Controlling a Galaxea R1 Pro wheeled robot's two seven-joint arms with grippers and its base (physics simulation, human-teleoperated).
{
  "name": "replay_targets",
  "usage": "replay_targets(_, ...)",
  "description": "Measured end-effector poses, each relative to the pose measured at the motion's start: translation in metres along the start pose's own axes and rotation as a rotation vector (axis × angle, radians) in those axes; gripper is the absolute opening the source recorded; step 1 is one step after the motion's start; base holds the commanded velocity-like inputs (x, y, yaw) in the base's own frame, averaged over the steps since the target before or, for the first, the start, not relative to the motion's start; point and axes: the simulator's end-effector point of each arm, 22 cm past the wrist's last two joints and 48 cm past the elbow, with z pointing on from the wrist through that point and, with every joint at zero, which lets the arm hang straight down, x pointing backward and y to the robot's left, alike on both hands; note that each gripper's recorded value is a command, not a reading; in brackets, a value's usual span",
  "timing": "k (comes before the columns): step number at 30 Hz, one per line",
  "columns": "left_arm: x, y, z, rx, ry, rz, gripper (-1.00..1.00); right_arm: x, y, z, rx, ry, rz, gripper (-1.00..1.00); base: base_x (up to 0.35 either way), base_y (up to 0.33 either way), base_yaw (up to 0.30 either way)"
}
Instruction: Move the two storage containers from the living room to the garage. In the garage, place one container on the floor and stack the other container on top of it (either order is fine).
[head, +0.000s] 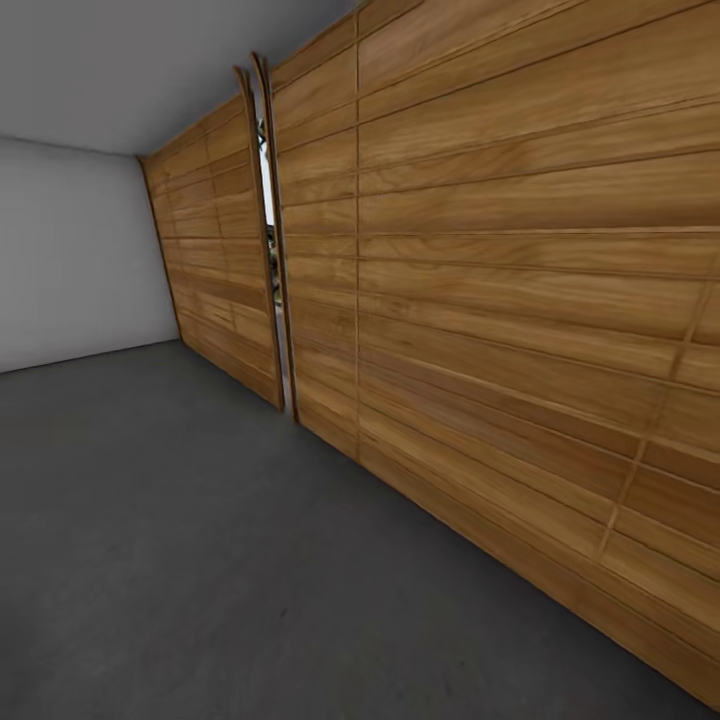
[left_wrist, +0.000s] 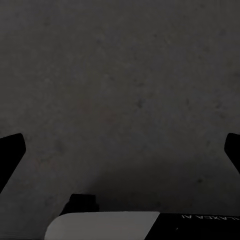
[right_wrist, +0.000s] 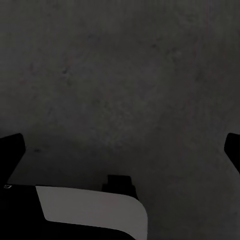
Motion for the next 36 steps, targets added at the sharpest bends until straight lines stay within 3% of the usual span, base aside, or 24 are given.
replay_targets(11,0.0,0.003,0.0,-0.004,0.0,0.0,1.0,-0.001,0.0,0.0,0.001,-0.003,0.001,1.0,0.045,0.0,0.291)
replay_targets(22,-0.002,0.006,0.0,-0.01,-0.002,0.002,1.0,-0.003,0.0,0.0,0.001,-0.007,0.002,1.0,0.304,0.0,0.291)
replay_targets(27,-0.004,0.03,0.0,-0.066,-0.007,-0.012,1.0,-0.003,-0.001,0.0,0.001,-0.009,0.002,1.0,0.326,0.0,0.291)
replay_targets(36,-0.008,0.037,0.0,-0.081,-0.014,-0.022,1.0,-0.005,-0.001,0.0,0.002,-0.013,0.002,1.0,0.327,0.0,0.291)
